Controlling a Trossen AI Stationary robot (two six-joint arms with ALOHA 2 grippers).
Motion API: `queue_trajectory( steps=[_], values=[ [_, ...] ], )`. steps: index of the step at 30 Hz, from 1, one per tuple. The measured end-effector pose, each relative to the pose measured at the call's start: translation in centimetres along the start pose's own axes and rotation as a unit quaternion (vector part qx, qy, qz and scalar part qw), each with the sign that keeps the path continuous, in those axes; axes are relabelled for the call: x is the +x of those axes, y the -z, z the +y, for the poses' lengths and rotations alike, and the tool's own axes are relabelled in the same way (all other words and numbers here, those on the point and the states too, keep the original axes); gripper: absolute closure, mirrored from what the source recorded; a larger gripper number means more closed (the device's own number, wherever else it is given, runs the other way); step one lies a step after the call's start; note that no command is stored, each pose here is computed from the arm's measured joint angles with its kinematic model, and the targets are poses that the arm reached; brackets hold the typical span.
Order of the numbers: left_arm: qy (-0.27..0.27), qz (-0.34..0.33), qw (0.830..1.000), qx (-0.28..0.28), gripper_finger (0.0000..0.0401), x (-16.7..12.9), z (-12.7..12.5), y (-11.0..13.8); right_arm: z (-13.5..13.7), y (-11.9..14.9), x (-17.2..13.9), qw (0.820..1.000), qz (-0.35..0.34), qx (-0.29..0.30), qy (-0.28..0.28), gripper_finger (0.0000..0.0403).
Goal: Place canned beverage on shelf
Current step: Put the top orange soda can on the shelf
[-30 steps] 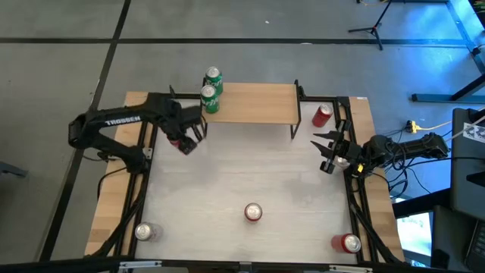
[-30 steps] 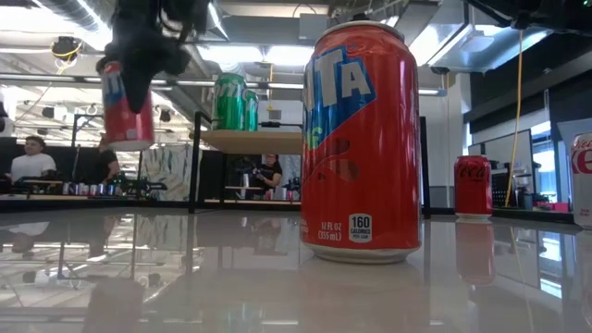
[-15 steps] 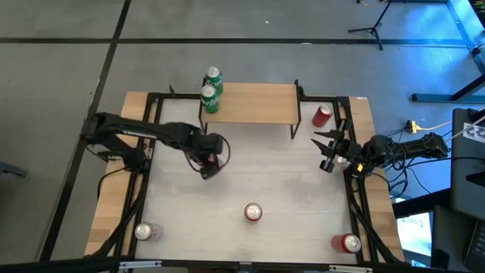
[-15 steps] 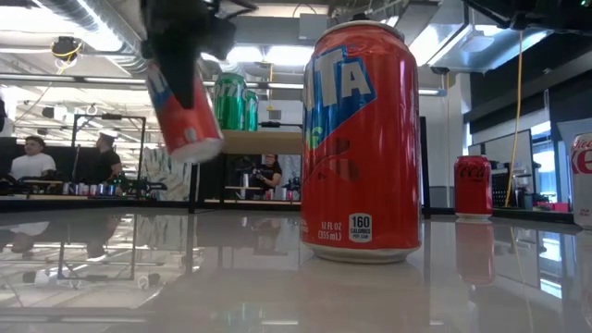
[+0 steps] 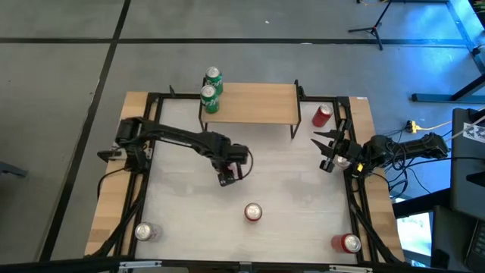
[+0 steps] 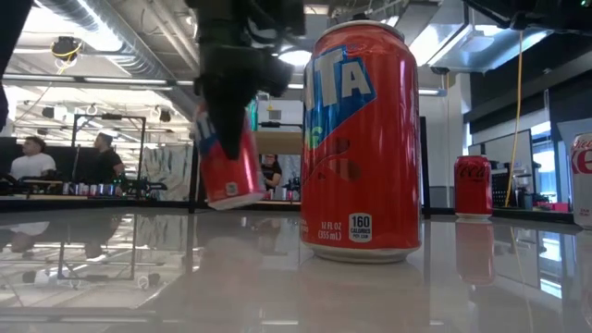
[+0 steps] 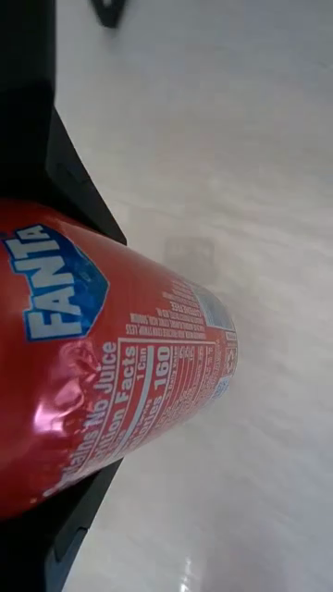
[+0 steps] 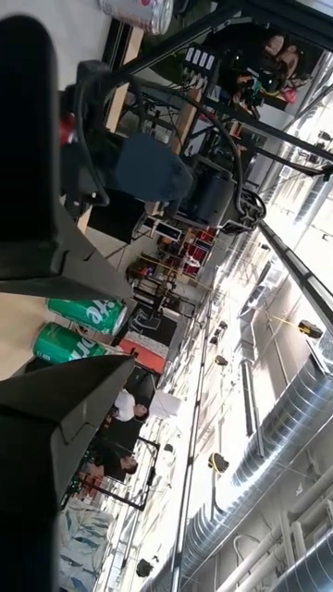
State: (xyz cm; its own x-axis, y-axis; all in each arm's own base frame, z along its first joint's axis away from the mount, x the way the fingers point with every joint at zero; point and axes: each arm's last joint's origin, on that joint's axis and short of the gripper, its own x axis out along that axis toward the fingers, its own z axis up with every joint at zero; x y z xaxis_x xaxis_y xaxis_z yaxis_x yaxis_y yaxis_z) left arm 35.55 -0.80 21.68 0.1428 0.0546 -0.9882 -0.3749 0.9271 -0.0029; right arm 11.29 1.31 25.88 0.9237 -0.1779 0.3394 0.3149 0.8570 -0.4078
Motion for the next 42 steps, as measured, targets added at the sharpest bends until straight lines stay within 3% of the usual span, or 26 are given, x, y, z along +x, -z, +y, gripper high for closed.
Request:
queue_trajectory(
  steps=[14,27,35,42],
  values=[
    [0.011,0.002,0.999,0.036,0.0107,2.0,-1.0,-2.0,0.1,0.1,0.0,1.000,0.006,-0.003,-0.004,0.0298],
    [0.009,-0.015,0.999,0.041,0.0044,2.0,-1.6,-2.0,0.1,0.1,0.0,1.000,0.006,-0.003,-0.004,0.0298],
    [-0.025,-0.039,0.997,0.061,0.0045,-0.9,-2.4,-2.3,0.1,0.1,0.0,1.000,0.007,-0.003,-0.005,0.0298],
    [-0.059,-0.079,0.992,0.081,0.0046,-4.6,-3.0,-0.7,0.1,0.2,0.0,1.000,0.010,-0.003,-0.006,0.0298]
  ],
)
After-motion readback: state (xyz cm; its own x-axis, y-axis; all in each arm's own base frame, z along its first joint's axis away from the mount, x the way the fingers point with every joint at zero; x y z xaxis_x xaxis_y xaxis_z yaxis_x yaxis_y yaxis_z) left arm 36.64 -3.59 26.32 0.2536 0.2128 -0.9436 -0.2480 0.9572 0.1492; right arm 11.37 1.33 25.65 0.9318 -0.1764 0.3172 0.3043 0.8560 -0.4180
